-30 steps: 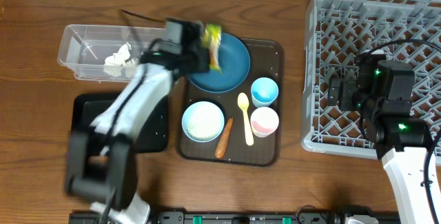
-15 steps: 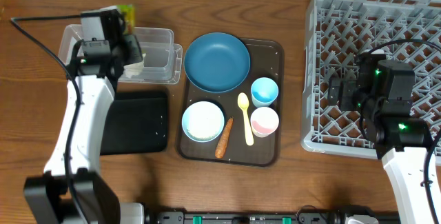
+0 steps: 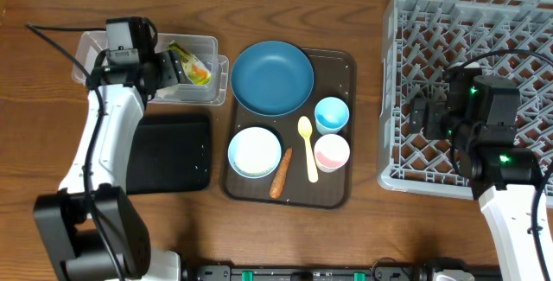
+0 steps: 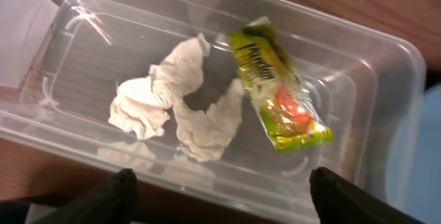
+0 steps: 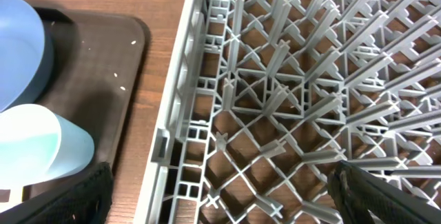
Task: Sort waste into correct bins and load items into the dishwasher rack
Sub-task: 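Carry the yellow wrapper with the left gripper and drop it into the bin, then reach the left gripper to the light-blue cup and grasp it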
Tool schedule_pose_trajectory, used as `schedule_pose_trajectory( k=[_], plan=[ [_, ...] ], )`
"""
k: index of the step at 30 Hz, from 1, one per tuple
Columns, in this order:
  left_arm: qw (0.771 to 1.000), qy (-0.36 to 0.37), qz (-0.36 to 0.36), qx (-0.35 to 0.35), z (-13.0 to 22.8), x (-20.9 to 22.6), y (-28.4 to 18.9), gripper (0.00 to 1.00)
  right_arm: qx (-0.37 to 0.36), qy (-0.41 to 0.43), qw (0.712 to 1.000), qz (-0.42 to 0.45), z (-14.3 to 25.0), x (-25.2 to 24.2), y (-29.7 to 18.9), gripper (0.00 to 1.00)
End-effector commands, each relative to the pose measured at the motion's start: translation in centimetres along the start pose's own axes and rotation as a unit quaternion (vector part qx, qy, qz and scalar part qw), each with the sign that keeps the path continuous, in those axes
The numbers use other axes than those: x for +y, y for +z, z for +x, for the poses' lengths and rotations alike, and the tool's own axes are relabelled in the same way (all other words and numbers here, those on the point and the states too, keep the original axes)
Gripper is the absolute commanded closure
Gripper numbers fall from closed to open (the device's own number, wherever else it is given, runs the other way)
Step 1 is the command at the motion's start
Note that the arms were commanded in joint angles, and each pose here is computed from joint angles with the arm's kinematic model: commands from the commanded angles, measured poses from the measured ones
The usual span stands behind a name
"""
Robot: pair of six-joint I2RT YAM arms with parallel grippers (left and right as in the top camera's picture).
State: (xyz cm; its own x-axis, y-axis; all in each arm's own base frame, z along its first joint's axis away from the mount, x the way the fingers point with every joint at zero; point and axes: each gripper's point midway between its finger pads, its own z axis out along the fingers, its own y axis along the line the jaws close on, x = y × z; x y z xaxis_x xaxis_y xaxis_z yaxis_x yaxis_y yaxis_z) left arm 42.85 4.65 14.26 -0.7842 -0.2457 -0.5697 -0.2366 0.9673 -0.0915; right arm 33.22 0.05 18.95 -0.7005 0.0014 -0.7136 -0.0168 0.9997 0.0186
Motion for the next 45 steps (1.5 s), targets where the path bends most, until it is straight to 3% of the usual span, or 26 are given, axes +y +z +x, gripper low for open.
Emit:
schedule_pose_trajectory(
  k=[1, 8, 17, 26, 30, 36, 42, 45],
  plan=[
    [0.998, 0.005, 0.061, -0.028, -1.1, -2.1, -3.3, 0.14, -0.015, 0.005, 1.0, -0.008, -1.1, 0.2, -0.5, 0.01],
    [0.989, 0.062, 0.13, -0.031, -0.1, -8.6, -5.4, 0.11, -0.038, 0.004, 0.999, -0.008, -2.2, 0.1, -0.5, 0.01],
    [0.96, 0.168, 0.22, -0.035, 2.8, -20.1, -7.5, 0.1, -0.042, 0.004, 0.999, -0.008, -2.4, 0.1, -0.5, 0.01],
    [0.927, 0.238, 0.284, 0.059, 11.1, -27.9, -5.6, 0.1, -0.035, 0.004, 0.999, -0.008, -2.1, 0.1, -0.5, 0.01],
    [0.918, 0.258, 0.284, 0.098, 14.3, -29.2, -3.9, 0.1, -0.026, 0.004, 1.0, -0.006, -1.6, 0.1, -0.4, 0.01],
    [0.914, 0.269, 0.281, 0.118, 16.3, -30.0, -2.0, 0.12, -0.02, 0.005, 1.0, -0.006, -1.3, 0.1, -0.4, 0.01],
    [0.911, 0.271, 0.279, 0.136, 17.7, -30.2, -0.7, 0.29, -0.019, 0.005, 1.0, -0.006, -1.3, 0.1, -0.4, 0.01],
    [0.911, 0.272, 0.279, 0.137, 17.9, -30.4, -0.1, 0.33, -0.019, 0.005, 1.0, -0.007, -1.3, 0.1, -0.4, 0.01]
  ],
)
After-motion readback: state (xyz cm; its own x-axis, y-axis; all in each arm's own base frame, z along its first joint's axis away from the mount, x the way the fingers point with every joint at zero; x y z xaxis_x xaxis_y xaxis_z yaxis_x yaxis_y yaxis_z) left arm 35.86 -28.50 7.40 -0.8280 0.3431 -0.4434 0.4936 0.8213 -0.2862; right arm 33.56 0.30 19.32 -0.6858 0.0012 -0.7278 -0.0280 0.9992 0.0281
